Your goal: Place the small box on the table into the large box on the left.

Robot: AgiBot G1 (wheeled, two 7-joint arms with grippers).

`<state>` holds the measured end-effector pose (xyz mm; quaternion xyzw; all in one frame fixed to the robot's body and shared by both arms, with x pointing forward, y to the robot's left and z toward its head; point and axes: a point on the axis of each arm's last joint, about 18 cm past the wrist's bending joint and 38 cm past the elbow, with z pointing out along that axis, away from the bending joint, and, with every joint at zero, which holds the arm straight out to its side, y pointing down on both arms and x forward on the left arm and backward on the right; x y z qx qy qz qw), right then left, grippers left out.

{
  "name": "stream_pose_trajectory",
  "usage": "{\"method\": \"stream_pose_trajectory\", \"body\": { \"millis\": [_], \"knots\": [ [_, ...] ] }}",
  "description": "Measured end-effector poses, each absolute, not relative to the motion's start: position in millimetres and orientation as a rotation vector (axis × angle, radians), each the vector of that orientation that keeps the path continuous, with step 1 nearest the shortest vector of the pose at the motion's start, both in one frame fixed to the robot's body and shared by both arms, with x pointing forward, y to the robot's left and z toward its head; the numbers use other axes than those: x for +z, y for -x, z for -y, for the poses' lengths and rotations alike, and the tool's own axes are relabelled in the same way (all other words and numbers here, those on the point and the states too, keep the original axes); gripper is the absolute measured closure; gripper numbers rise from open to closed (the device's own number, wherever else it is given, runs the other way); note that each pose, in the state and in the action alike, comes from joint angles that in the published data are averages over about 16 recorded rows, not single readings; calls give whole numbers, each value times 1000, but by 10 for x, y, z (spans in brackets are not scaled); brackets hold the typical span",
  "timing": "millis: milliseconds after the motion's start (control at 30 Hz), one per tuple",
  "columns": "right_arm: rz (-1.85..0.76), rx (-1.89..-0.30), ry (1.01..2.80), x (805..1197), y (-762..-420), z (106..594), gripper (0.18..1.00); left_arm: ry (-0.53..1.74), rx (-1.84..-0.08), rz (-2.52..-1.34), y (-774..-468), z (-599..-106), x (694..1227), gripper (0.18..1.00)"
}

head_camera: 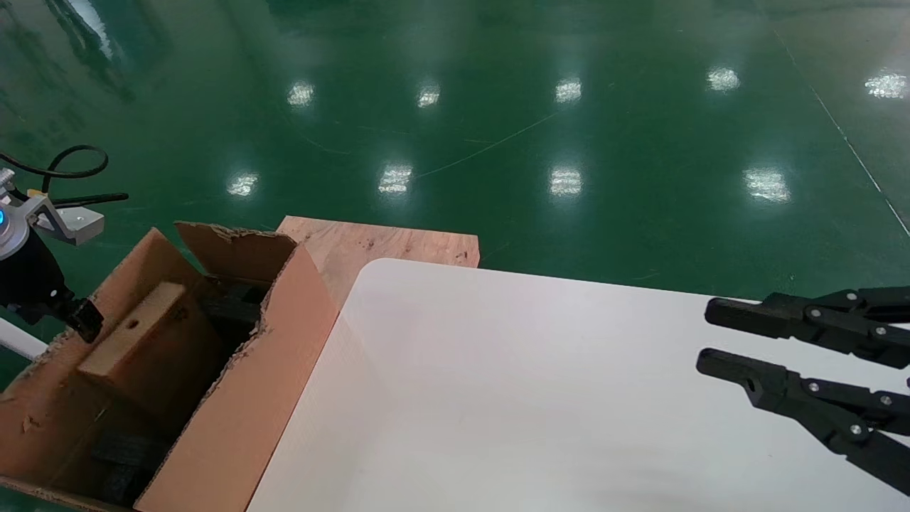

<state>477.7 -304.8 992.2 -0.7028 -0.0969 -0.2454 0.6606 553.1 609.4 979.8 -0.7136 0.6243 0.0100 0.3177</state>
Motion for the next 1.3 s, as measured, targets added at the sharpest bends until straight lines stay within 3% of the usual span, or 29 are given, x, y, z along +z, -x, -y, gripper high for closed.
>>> {"method": "stream_pose_trajectory", "body": {
  "millis": [400, 700, 1033, 1300],
  "knots": [
    [219, -555, 1590, 9922, -4777, 3048, 647, 1845, -39, -1659, -5600, -6029, 9873, 351],
    [219, -555, 1590, 9922, -4777, 3048, 441, 1634, -358, -1788, -5882, -5623, 10205, 227],
    [219, -555, 1590, 9922, -4777, 3048, 265, 1156, -870, -1958, -6055, -4673, 10795, 187],
    [219, -555, 1590, 9922, -4778, 3049, 200, 941, -1069, -2030, -5973, -4122, 10962, 183]
  ]
}}
